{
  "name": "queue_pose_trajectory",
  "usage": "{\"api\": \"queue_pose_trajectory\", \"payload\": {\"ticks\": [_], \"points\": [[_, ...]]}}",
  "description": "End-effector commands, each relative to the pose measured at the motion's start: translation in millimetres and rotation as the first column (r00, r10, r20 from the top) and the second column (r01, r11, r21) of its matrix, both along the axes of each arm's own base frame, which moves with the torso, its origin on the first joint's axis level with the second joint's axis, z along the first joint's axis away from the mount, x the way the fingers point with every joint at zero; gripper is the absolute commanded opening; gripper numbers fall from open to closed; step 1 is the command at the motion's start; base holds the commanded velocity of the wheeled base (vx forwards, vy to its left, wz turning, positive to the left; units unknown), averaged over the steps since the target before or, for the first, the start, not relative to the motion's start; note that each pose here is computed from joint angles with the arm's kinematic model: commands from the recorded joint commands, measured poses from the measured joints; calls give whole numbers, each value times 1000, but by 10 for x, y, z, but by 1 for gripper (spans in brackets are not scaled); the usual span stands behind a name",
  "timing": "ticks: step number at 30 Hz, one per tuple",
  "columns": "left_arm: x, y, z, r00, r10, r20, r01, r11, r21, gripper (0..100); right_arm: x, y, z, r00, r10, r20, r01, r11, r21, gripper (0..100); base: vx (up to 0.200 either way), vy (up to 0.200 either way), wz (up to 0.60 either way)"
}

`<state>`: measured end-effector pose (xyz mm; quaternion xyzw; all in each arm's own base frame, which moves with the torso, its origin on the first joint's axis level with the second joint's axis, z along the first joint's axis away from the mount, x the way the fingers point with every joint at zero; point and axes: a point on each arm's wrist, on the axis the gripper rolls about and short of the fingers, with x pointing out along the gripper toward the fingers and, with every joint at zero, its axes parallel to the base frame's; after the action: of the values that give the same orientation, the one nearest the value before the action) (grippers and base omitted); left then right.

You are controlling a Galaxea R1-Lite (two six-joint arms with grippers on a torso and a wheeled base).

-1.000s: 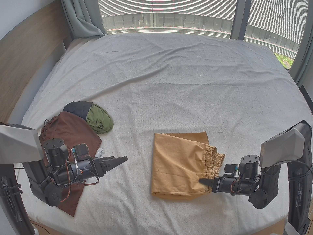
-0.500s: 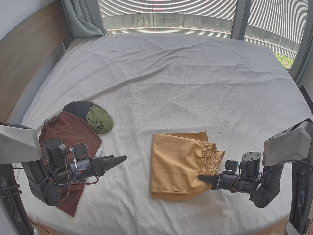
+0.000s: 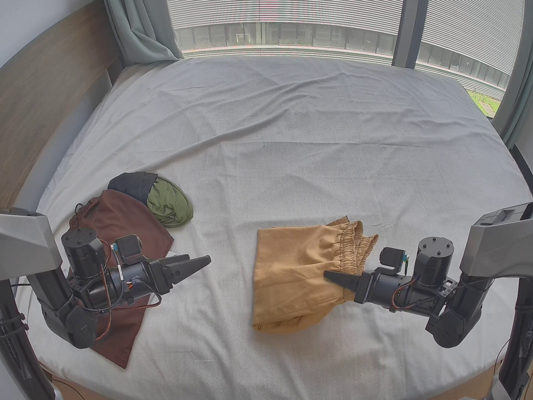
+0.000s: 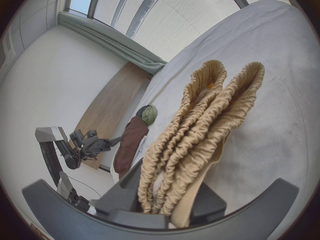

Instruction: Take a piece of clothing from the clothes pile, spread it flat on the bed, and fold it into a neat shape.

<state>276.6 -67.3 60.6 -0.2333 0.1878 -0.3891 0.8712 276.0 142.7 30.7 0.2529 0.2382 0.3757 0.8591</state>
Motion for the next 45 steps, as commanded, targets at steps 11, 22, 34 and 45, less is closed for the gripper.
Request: {"api": "queue_pose_trajectory", "payload": {"ticks": [11, 22, 34, 45], "points": [[0, 4, 40, 1000, 2, 15, -2, 1000, -4, 100, 125, 139, 474, 992, 25, 120, -42, 989, 142, 0, 0, 0, 0], [-9, 10, 83, 1000, 4, 29, -3, 1000, -7, 100, 290, 166, 713, 986, 10, 168, -49, 971, 232, 0, 0, 0, 0], [-30, 14, 123, 999, 3, 37, -2, 1000, -12, 100, 419, 225, 876, 974, 40, 225, -103, 956, 275, 0, 0, 0, 0], [-14, 46, 119, 999, 15, 37, -14, 1000, -12, 100, 656, 114, 974, 961, 29, 274, -113, 948, 296, 0, 0, 0, 0]]}}
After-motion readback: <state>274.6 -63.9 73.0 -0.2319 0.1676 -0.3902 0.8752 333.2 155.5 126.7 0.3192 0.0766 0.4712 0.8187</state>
